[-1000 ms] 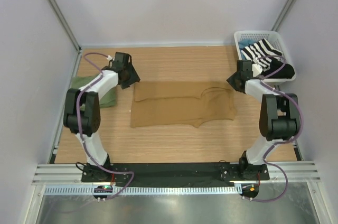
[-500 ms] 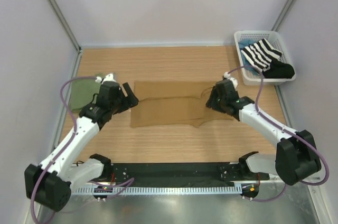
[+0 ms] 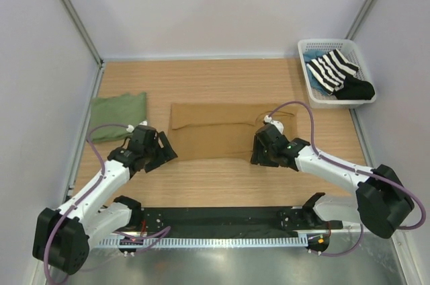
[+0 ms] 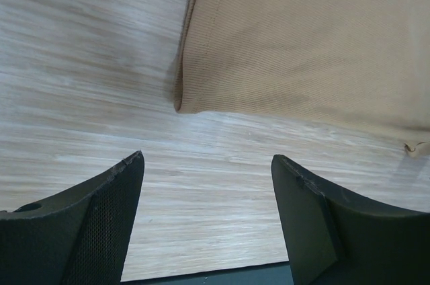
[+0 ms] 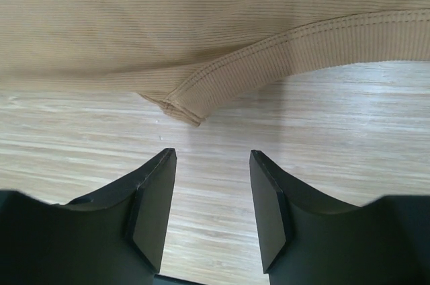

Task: Fold and stack the tank tops
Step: Fold the tank top

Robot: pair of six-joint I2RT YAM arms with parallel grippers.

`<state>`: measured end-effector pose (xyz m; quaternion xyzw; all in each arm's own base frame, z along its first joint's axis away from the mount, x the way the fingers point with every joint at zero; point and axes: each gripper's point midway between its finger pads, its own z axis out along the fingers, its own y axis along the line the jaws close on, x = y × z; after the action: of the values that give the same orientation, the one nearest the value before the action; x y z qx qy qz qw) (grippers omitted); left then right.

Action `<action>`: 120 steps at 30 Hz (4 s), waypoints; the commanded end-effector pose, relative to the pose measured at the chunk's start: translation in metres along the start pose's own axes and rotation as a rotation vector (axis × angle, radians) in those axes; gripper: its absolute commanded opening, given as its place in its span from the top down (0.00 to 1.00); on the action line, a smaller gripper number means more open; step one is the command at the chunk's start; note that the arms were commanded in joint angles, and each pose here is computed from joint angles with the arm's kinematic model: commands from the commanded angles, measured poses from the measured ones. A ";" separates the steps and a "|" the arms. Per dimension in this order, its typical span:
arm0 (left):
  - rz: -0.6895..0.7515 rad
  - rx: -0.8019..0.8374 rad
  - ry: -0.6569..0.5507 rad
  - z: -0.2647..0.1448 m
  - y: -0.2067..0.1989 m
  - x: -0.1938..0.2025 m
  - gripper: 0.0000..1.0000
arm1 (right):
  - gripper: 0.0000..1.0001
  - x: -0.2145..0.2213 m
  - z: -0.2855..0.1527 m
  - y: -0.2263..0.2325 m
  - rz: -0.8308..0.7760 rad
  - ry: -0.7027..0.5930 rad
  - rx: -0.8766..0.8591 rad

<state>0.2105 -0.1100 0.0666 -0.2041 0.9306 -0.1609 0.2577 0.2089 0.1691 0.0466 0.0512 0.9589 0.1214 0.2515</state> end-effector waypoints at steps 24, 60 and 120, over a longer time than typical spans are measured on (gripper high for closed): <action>-0.053 -0.013 -0.024 0.026 0.003 -0.001 0.40 | 0.76 -0.007 0.041 0.016 -0.021 0.011 0.062; -0.034 0.036 0.048 0.045 -0.010 0.007 1.00 | 0.99 -0.005 0.001 0.025 -0.062 0.020 0.007; -0.150 0.204 0.029 0.046 -0.075 -0.106 1.00 | 0.99 -0.146 0.036 0.019 -0.069 -0.003 0.076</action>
<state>0.3224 -0.1292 0.0877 -0.2468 0.9068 -0.2518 0.2310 0.3413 0.1703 0.0809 0.0353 0.9659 0.0734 0.2459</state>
